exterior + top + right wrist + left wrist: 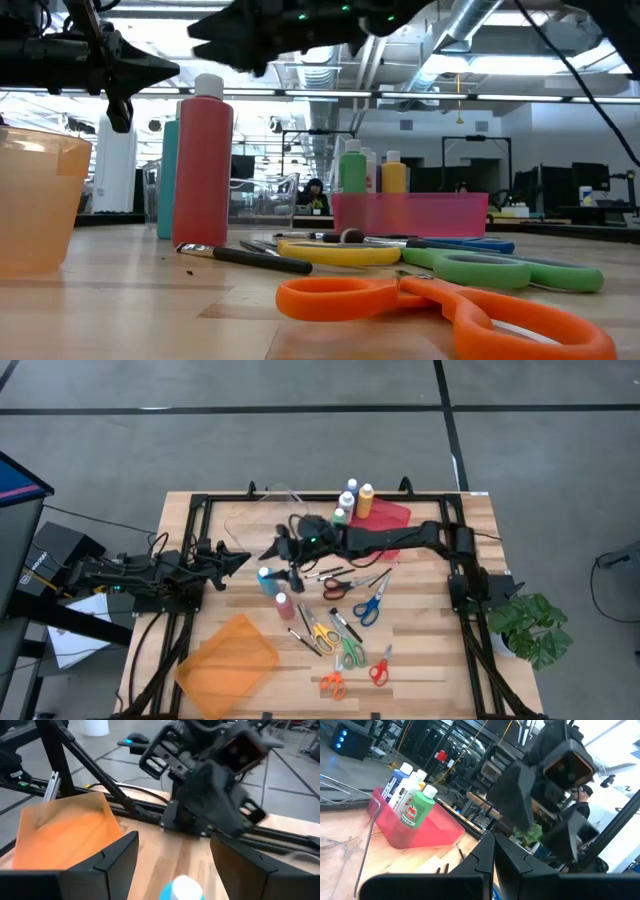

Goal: Pick & Place Paint Supplies
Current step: Put the light blue paint bottle into the red bin

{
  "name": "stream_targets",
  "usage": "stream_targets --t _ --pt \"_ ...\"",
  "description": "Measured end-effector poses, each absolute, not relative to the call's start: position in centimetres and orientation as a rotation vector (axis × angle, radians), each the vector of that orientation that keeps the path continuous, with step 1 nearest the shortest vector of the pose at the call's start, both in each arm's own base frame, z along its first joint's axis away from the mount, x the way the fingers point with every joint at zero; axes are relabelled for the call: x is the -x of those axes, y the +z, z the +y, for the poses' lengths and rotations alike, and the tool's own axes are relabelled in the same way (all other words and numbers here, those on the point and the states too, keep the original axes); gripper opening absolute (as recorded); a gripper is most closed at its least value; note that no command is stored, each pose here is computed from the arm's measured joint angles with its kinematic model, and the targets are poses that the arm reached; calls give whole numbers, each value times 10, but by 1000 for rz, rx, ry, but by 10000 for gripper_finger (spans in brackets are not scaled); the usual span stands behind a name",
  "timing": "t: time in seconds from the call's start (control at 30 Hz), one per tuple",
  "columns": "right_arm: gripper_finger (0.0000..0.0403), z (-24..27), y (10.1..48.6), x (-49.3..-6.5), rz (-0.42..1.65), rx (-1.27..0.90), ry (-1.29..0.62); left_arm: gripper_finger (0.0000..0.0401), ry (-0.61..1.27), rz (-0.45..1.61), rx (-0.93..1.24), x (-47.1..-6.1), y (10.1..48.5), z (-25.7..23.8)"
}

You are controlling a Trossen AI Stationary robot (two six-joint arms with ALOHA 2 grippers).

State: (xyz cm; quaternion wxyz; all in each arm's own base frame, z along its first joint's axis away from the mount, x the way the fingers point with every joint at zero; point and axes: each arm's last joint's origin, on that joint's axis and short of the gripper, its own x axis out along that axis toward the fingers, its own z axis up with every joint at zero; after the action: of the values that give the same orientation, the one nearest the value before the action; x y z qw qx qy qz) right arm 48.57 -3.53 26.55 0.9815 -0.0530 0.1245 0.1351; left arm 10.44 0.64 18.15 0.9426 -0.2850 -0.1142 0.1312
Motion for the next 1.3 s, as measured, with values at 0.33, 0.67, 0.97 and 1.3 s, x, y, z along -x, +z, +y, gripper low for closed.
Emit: stream_targets --t 0.33,0.67,0.97,1.3 --pt "245 -37 236 -509 317 106 280 6 268 -232 581 -104 181 6" --pt "245 -37 214 -512 383 91 309 6 268 -233 581 -104 181 6" --pt "229 -41 209 -510 417 82 302 6 268 -232 580 -104 181 6" --pt "176 -50 209 -509 418 78 286 6 268 -232 579 -104 181 6"
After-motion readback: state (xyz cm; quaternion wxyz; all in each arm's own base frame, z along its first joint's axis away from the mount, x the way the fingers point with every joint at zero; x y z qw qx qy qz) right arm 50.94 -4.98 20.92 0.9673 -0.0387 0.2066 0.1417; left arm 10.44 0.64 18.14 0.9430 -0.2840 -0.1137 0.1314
